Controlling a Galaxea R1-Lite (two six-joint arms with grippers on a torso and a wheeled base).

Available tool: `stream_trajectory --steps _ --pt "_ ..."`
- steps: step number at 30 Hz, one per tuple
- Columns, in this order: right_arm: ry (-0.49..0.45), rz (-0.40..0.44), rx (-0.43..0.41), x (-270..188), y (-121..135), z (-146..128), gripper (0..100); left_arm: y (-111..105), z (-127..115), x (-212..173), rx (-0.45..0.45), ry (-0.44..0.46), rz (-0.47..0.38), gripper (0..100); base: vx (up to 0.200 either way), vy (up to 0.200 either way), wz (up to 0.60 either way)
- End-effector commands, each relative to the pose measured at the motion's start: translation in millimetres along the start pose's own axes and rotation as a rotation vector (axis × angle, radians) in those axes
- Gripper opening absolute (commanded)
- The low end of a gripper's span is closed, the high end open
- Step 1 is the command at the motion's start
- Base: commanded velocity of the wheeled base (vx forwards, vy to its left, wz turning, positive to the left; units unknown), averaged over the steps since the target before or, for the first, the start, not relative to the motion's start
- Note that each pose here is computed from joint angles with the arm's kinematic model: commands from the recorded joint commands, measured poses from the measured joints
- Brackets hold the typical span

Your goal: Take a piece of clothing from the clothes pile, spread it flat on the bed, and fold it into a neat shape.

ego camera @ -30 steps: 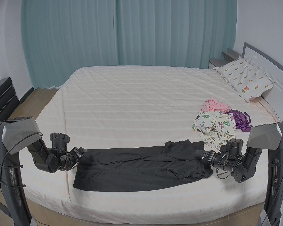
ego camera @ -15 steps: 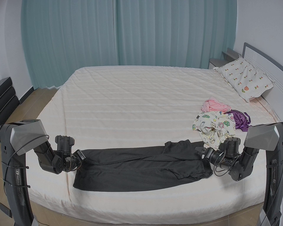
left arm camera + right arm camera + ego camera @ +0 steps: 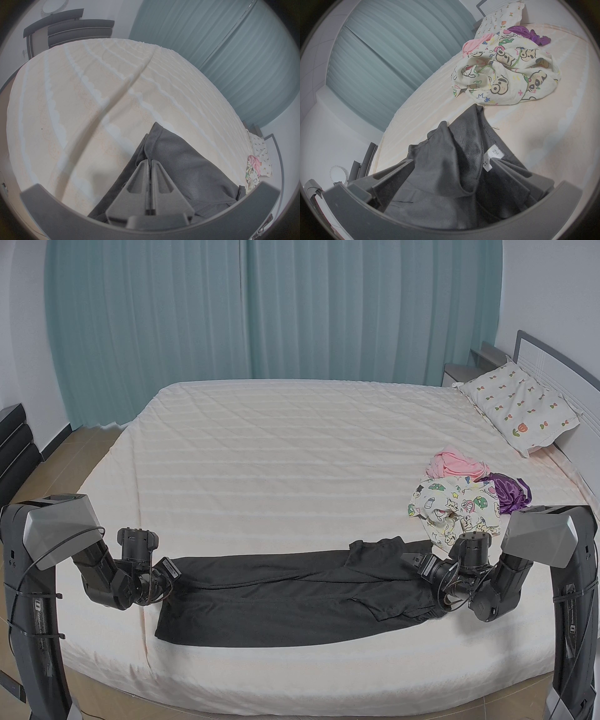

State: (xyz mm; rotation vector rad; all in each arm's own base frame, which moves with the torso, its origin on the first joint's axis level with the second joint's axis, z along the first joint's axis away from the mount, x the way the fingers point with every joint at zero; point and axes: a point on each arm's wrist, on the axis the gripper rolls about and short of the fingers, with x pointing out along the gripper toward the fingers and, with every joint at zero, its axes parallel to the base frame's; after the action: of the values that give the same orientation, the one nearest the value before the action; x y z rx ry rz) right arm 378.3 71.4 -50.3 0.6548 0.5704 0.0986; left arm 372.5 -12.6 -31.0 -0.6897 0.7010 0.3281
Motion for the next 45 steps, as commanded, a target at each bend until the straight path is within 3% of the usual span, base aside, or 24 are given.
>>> stream_trajectory --steps 1,9,17,31,39,45 --pt "-0.006 0.003 0.000 10.0 0.6 1.2 0 0.0 0.1 0.4 -0.001 0.000 0.000 0 0.000 0.000 0.00" --pt "-0.022 0.012 0.007 10.8 2.3 5.3 0 -0.7 4.3 -1.4 -0.009 -0.012 -0.005 0 0.000 0.000 0.00" --pt "-0.059 0.024 0.086 8.6 5.6 15.1 0 -5.3 17.8 -5.7 -0.055 -0.049 -0.030 0 0.000 0.000 0.00" --pt "-0.100 0.025 0.100 5.3 11.3 24.2 0 -7.9 38.9 -11.1 -0.076 -0.096 -0.057 0 0.000 0.000 0.00" --pt "-0.194 0.056 0.092 17.2 30.2 47.0 0 -38.0 75.1 -8.4 -0.080 -0.139 -0.085 0 0.000 0.000 0.00" --pt "-0.316 0.103 0.094 28.4 40.4 61.1 0 -43.1 90.0 -10.3 -0.118 -0.188 -0.113 0 0.000 0.000 0.00"
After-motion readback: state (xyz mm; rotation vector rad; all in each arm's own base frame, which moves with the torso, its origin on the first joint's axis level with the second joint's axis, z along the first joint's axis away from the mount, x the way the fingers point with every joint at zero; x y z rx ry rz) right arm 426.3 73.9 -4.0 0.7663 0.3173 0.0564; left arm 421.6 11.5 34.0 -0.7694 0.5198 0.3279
